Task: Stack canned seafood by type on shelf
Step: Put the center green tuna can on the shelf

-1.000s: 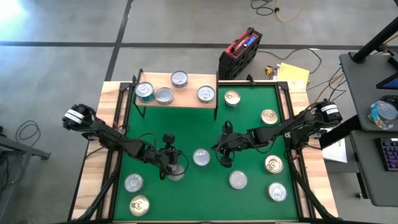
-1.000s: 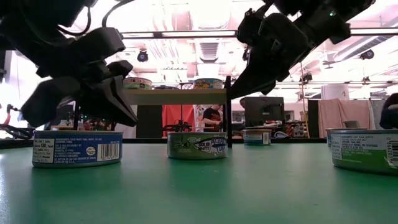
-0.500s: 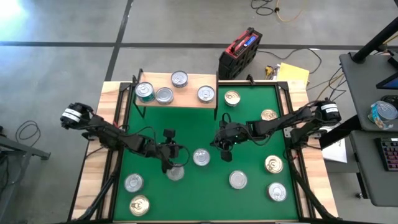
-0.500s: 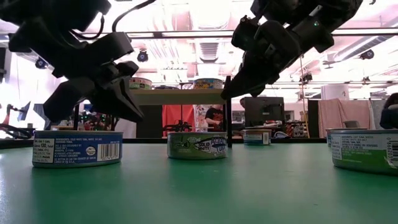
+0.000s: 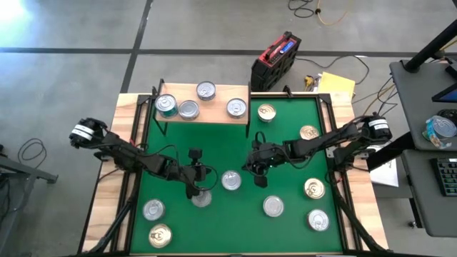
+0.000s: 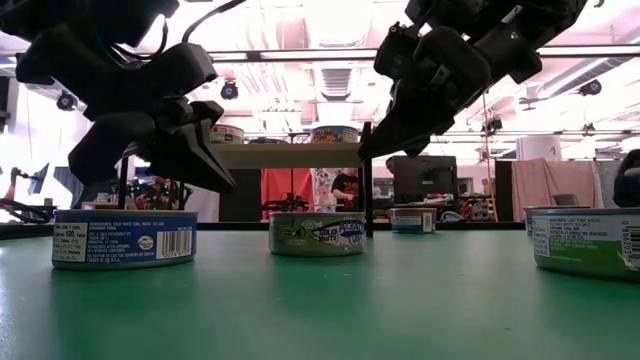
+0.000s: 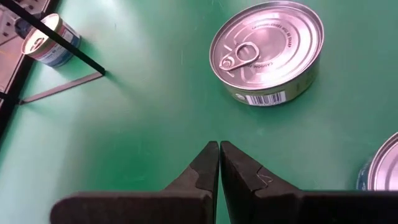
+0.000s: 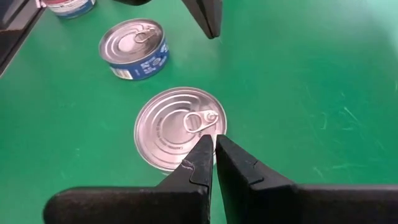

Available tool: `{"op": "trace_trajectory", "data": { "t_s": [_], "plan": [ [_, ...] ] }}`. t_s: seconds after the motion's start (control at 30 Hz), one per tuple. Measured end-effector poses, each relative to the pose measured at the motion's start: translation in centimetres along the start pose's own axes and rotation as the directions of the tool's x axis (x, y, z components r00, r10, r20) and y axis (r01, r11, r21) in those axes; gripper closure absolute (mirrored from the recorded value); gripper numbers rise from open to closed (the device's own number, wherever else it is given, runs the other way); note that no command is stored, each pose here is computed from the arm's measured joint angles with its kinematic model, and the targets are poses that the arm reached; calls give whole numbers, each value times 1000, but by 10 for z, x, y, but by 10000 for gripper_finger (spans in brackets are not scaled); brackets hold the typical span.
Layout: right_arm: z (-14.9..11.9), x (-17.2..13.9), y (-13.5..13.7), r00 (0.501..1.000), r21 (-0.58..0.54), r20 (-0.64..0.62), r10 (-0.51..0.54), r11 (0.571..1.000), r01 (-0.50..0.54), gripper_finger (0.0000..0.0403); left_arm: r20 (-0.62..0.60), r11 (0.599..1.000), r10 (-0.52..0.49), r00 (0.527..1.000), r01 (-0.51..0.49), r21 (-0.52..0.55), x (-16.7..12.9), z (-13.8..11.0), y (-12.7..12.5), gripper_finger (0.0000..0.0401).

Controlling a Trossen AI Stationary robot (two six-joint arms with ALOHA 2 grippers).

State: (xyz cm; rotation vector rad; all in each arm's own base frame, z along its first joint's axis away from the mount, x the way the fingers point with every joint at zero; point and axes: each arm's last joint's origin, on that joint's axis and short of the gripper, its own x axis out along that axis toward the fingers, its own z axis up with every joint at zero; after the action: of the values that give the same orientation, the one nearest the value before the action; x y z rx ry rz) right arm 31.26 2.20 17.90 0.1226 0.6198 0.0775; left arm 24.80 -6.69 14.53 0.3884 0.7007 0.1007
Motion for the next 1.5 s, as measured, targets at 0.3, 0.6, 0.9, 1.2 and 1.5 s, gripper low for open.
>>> {"op": "trace_trajectory", "data": {
  "t_s": [0.3,0.6,0.9,1.2,1.5],
  "plan": [
    [-4,0,-1,1000,-9,-11,-5,1000,5,390,1,1000,2,1000,-2,2,2,0,0,401],
    [-4,0,-1,1000,-43,-11,-6,999,5,390,-2,1000,15,1000,-15,0,3,0,4,401],
    [-5,0,-3,998,-7,-12,-67,998,67,390,29,1000,19,999,-18,-16,3,3,4,401],
    [-6,0,1,998,91,-25,-51,994,53,390,99,999,-4,995,9,-49,6,9,3,401],
    [-7,1,24,1000,33,5,16,999,-16,390,136,998,1,991,8,-65,11,11,0,401]
  ]
}}
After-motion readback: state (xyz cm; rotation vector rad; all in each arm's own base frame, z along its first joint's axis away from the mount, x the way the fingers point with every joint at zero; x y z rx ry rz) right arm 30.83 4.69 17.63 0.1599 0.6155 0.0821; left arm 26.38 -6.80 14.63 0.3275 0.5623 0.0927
